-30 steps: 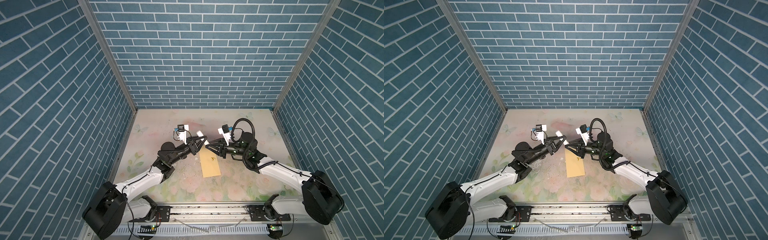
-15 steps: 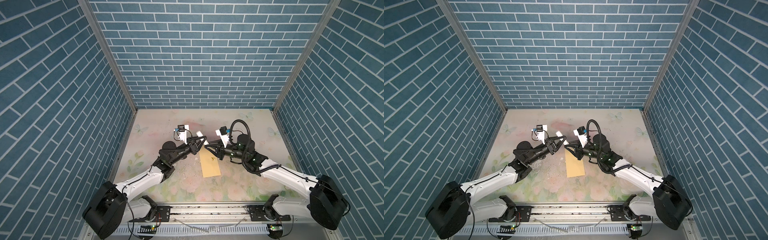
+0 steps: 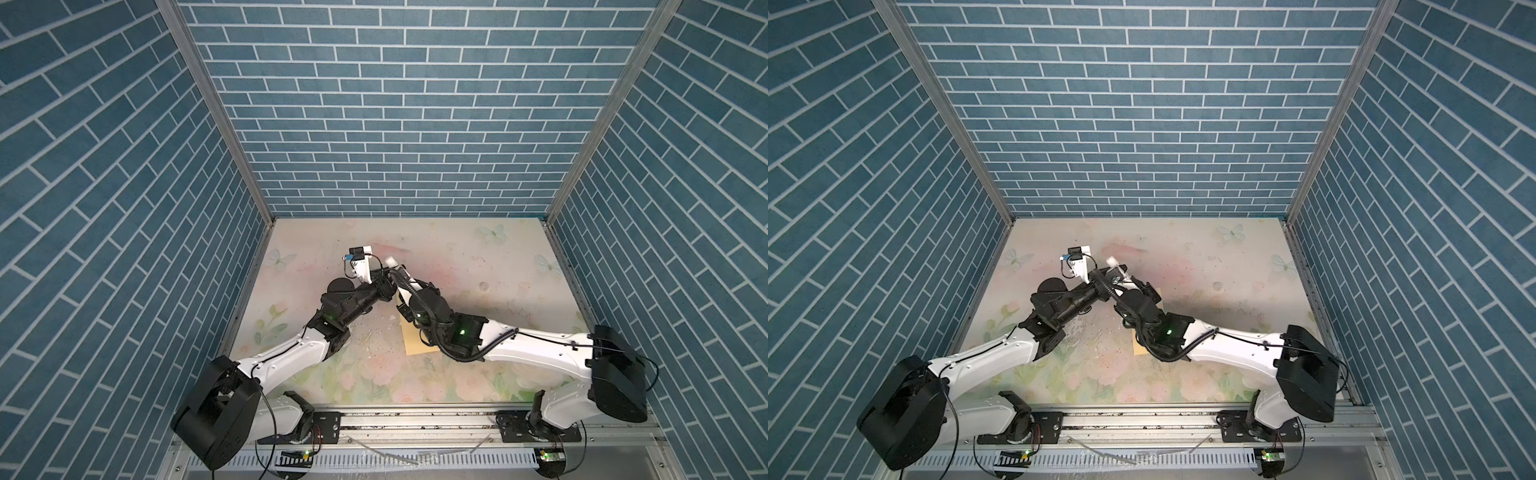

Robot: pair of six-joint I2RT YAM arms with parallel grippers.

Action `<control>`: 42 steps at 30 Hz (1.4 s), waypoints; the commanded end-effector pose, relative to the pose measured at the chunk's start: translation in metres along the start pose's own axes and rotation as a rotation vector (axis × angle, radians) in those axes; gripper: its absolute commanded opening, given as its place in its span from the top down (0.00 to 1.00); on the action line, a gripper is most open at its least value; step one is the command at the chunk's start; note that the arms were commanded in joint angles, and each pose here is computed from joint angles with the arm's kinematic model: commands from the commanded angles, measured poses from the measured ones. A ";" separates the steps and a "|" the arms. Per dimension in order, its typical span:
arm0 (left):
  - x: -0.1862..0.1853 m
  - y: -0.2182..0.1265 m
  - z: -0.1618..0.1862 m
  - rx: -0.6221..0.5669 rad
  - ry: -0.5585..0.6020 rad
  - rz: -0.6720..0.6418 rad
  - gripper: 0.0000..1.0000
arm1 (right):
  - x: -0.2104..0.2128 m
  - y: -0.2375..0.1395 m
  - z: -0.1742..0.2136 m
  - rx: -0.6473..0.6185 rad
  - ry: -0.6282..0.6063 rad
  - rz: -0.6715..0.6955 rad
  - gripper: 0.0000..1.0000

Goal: Place the letter into the envelope and seal it

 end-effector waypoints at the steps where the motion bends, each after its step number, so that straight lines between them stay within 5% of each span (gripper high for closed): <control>1: -0.017 0.000 0.005 0.068 0.012 0.104 1.00 | -0.023 0.007 -0.018 0.018 -0.068 0.315 1.00; 7: -0.018 -0.002 0.005 0.066 0.014 0.106 1.00 | -0.023 -0.002 -0.014 -0.024 0.007 0.131 1.00; 12: -0.025 -0.006 0.000 0.061 0.022 0.124 1.00 | -0.044 -0.012 0.001 -0.047 0.239 -0.368 0.55; 15: -0.031 -0.009 -0.005 0.062 0.018 0.152 1.00 | -0.057 -0.019 0.011 -0.095 0.395 -0.644 0.45; 24: -0.046 -0.010 -0.012 0.107 0.020 0.223 1.00 | -0.073 -0.028 0.022 -0.188 0.571 -1.013 0.46; 32: -0.048 -0.008 -0.012 0.119 0.010 0.247 1.00 | -0.077 -0.020 0.026 -0.211 0.630 -1.065 0.57; 42: -0.044 -0.004 -0.009 0.131 -0.006 0.248 1.00 | -0.077 -0.017 0.025 -0.225 0.658 -1.084 0.88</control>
Point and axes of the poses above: each gripper's point midway between its finger pads, its own y axis out along the fingers, its own x axis along the line the jaws close on, z = x × y, the point moved 9 cm from there along -y, back along the fingers, and after that the axes turned 4 degrees about -y, right-handed, at the moved point
